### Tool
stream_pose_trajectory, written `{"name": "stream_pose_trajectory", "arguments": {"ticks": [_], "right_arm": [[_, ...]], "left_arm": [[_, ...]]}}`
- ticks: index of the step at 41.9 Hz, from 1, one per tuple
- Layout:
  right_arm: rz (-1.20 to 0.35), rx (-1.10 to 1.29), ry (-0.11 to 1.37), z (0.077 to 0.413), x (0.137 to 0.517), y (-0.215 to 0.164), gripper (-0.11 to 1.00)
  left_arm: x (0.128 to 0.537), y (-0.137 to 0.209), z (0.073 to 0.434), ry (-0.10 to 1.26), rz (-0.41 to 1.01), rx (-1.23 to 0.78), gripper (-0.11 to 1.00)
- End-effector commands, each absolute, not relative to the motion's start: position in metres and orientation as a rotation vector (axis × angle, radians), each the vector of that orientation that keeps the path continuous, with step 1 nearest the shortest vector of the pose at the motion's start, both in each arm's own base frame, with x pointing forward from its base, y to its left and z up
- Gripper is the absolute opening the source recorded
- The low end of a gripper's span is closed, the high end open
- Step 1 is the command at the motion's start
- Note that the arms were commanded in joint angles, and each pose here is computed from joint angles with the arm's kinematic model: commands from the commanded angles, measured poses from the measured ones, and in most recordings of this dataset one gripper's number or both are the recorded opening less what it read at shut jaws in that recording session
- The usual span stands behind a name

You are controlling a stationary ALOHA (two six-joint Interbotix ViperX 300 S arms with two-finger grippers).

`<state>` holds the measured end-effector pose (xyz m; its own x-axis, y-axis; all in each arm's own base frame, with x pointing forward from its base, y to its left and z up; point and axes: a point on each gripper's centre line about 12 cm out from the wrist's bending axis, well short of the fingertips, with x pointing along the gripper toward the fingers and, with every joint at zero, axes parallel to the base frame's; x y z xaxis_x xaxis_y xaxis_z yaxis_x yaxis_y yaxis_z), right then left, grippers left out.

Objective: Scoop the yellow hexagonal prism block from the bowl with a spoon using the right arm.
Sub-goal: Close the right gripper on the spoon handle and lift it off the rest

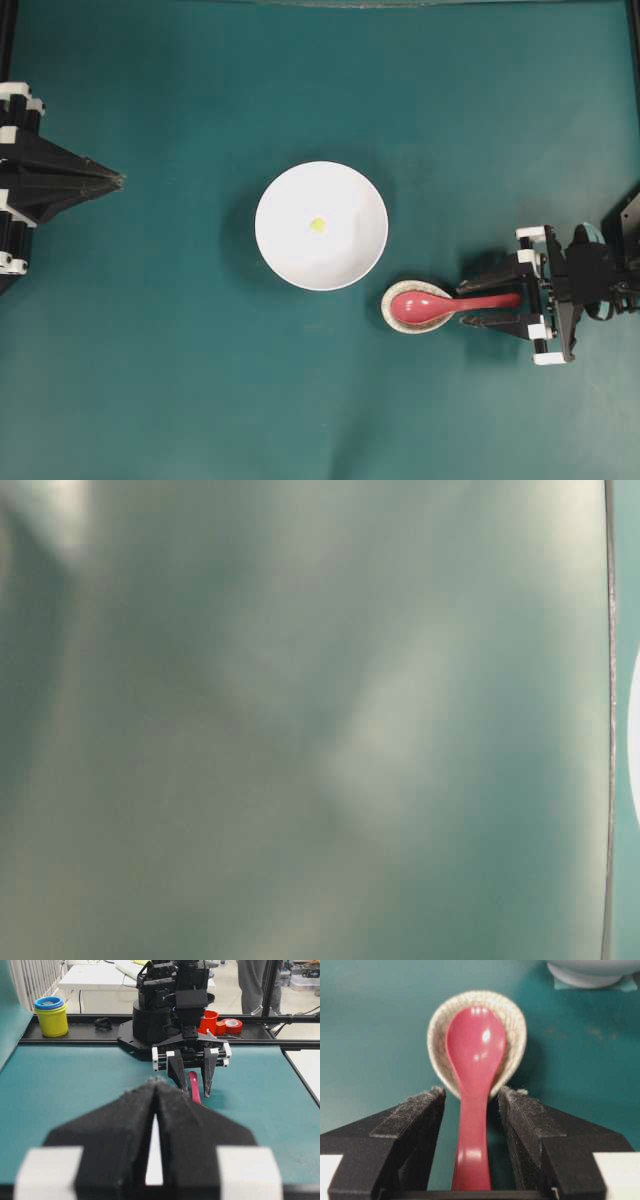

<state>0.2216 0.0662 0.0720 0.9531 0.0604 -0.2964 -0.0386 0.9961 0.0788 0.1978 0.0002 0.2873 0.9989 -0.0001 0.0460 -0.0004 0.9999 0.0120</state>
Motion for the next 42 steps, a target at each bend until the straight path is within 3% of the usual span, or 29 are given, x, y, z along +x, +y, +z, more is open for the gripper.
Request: {"name": "stream_pose_trajectory", "arguments": {"ticks": [1,16,20,24,42], "right_arm": [[0.053,0.078,0.296,0.074,0.223,0.068,0.55],[0.052,0.079,0.288,0.075,0.223,0.068,0.52],[0.054,0.08,0.288,0.075,0.223,0.068,0.42],[0.05,0.08,0.291,0.075,0.223,0.067,0.23],[0.069,0.133,0.154,0.122,0.228,0.069,0.23]], "left_arm": [[0.2,0.0,0.293,-0.058,0.001,0.017,0.0],[0.2,0.0,0.293,-0.057,0.001,0.015,0.0],[0.2,0.0,0.293,-0.057,0.001,0.017,0.0],[0.2,0.0,0.293,-0.057,0.001,0.015,0.0],[0.201,0.0,0.293,-0.058,0.001,0.017,0.0]]}}
